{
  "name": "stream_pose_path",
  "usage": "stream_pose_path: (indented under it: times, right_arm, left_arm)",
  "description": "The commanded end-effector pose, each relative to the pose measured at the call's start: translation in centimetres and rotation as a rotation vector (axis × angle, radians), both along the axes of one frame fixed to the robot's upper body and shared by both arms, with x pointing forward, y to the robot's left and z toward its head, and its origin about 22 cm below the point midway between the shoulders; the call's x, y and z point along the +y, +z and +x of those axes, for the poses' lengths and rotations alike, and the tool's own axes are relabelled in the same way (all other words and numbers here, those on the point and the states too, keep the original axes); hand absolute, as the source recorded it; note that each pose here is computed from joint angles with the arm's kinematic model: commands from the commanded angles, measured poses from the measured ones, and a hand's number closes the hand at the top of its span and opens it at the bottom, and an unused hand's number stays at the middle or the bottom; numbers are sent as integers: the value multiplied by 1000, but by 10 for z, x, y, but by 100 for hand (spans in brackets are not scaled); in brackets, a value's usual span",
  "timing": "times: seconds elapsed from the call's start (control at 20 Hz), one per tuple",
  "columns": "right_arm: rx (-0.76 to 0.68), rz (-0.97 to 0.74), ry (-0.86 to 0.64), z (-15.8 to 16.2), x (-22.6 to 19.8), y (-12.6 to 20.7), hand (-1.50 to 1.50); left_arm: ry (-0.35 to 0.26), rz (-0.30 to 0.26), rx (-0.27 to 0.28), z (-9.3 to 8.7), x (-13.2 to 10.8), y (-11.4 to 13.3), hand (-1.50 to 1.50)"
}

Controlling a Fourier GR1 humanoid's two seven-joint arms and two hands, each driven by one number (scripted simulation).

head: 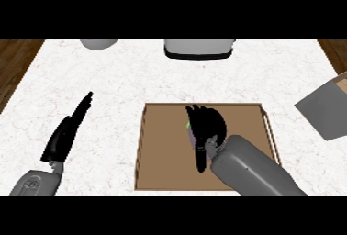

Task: Pick the eggplant from the tray and place it in the cardboard box

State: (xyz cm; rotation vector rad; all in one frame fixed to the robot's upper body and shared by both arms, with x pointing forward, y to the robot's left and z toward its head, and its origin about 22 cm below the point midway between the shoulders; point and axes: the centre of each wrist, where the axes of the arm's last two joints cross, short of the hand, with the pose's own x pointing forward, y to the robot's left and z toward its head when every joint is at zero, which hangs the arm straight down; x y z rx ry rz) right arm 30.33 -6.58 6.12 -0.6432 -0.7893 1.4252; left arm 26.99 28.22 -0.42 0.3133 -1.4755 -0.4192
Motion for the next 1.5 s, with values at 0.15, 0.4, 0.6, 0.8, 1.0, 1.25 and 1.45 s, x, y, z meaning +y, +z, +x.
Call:
stream_pose_path:
  times: [0.15,0.4,0.6,0.8,1.0,1.25,1.45]
  right_arm:
    - [58,-11,-32,3,10,-26,-150]
    - [50,-31,-29,3,6,-46,-150]
    - [60,-11,-16,12,5,-46,-150]
    - [46,-35,6,9,12,-57,150]
    - [-125,-77,129,-9,2,-54,150]
    - [-210,-79,144,-3,8,-70,150]
    - [-294,-78,124,0,16,-49,150]
  left_arm:
    - [7,-7,4,5,-6,-11,0]
    - [16,1,2,1,1,-7,0]
    - [5,-8,5,3,-20,-10,0]
    - [1,-5,7,3,-20,-4,0]
    - [7,20,1,1,6,-12,0]
    - [3,1,-7,10,-5,3,0]
    - [5,-10,5,4,19,0,0]
